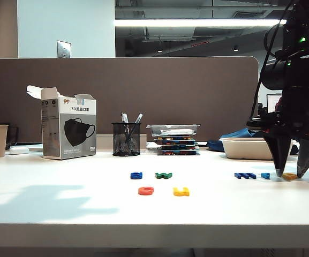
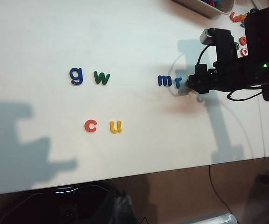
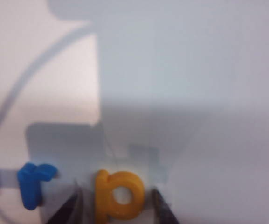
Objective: Select the appropriate letters from the row of letter magnets placed on the table to arrange into the word "cup".
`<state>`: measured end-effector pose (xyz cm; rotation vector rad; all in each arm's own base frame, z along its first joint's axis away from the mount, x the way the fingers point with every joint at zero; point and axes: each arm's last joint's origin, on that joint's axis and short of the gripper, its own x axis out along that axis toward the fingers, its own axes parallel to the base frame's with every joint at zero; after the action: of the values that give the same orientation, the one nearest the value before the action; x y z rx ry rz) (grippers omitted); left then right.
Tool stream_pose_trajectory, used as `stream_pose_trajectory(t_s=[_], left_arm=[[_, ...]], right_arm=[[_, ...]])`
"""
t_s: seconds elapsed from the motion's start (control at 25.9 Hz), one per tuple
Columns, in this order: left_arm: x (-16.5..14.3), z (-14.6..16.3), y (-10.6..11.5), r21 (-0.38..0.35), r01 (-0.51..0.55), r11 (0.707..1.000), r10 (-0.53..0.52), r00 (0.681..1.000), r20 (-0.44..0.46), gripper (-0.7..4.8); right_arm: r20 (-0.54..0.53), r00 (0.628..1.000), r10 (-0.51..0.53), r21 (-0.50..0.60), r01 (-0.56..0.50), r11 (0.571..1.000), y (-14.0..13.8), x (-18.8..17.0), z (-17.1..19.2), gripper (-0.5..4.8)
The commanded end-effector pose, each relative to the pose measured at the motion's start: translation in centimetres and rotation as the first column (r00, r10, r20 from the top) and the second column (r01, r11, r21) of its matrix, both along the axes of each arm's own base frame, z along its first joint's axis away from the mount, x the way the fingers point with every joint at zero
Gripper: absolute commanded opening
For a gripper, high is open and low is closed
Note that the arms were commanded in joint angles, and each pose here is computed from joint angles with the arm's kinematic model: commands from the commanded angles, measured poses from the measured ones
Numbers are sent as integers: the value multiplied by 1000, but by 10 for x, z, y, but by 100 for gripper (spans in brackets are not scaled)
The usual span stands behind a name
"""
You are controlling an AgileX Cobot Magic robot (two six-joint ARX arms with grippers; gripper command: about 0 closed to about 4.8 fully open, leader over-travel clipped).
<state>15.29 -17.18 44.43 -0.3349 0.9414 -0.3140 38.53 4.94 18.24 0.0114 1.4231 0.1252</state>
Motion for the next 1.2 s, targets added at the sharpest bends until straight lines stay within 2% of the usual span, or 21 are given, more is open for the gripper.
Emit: stream_pose_trajectory(t_s=[0.04, 0.19, 0.31, 0.89, 1.0, 1.2], left_arm=[[-1, 2, 0, -13, -1, 1000, 1, 1000, 9, -5], [-1, 2, 0, -13, -1, 1000, 1, 1000, 9, -5], [-1, 2, 0, -13, -1, 1000, 1, 1000, 9, -5], [-1, 2, 0, -13, -1, 1000, 1, 1000, 9, -5], [-1, 2, 0, -13, 0, 1000, 0, 1000, 9, -5], [-1, 2, 0, -13, -1, 1000, 1, 1000, 9, -5]], right_arm=[[-22, 1000, 4, 2, -4, 1000, 0, -2, -2, 175], [-23, 1000, 4, 2, -4, 1000, 0, -2, -2, 174], [-25, 1000, 4, 1, -4, 1000, 0, -2, -2, 144], [-25, 1000, 3, 1, -3, 1000, 0, -2, -2, 142], [-25, 1000, 3, 2, -3, 1000, 0, -2, -2, 112], [-25, 1000, 3, 2, -3, 1000, 0, -2, -2, 112]])
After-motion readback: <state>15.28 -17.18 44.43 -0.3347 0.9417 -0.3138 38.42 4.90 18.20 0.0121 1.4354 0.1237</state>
